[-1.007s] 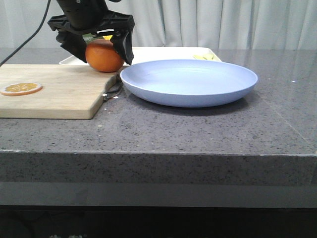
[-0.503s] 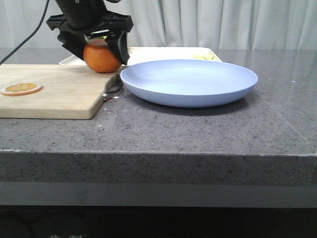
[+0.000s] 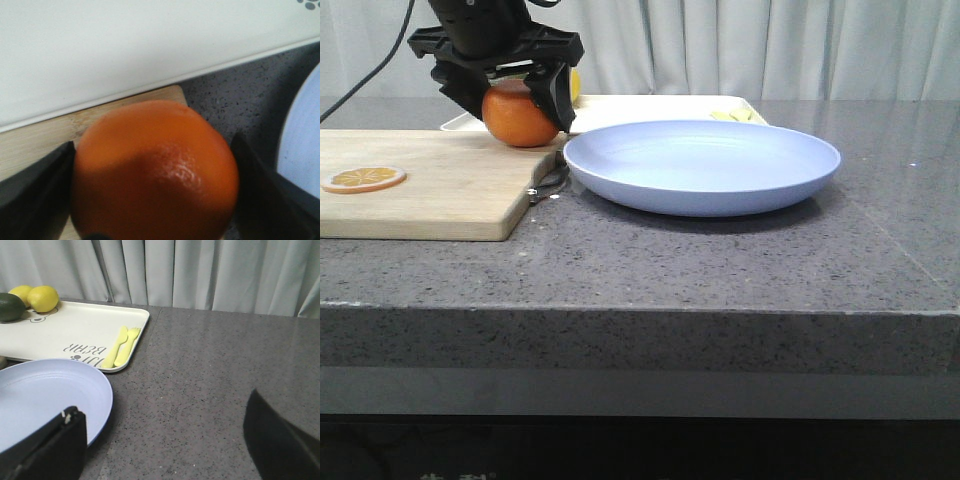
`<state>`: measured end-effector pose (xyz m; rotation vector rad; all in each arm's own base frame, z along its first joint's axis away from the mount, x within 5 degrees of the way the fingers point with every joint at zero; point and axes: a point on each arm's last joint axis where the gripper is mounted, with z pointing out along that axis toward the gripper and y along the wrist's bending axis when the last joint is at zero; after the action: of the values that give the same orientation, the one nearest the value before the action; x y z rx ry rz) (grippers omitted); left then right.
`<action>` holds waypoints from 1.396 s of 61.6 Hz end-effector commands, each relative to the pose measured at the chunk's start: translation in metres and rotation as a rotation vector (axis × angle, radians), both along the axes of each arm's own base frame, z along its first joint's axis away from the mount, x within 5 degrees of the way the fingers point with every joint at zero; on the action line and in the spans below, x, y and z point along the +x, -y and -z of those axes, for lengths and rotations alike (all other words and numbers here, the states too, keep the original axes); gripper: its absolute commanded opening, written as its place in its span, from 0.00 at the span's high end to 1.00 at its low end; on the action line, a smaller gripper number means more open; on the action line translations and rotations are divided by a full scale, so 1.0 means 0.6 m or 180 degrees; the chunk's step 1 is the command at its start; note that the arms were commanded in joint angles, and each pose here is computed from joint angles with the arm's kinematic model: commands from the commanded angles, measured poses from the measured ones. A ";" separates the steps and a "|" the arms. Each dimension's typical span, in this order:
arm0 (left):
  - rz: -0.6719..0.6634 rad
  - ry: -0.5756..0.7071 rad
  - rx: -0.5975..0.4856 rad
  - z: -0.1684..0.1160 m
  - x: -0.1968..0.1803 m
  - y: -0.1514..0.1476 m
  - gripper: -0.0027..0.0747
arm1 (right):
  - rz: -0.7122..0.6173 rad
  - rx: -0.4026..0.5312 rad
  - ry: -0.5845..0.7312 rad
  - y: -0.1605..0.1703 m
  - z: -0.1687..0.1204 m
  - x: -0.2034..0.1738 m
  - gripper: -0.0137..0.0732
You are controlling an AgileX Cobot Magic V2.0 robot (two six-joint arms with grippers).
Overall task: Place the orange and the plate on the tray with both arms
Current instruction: 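Lift the orange with the left gripper and lower it onto the blue plate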
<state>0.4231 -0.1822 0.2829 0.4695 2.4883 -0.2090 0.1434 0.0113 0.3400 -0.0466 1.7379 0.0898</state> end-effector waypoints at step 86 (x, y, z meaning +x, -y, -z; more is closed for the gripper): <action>0.1021 0.0286 -0.0453 -0.054 -0.116 0.230 0.28 | 0.0048 0.0012 0.0406 0.003 -0.034 0.000 0.10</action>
<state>0.3588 -0.3212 0.2747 0.8217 2.4130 -0.4305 0.1434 0.0113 0.3401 -0.0464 1.7363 0.0897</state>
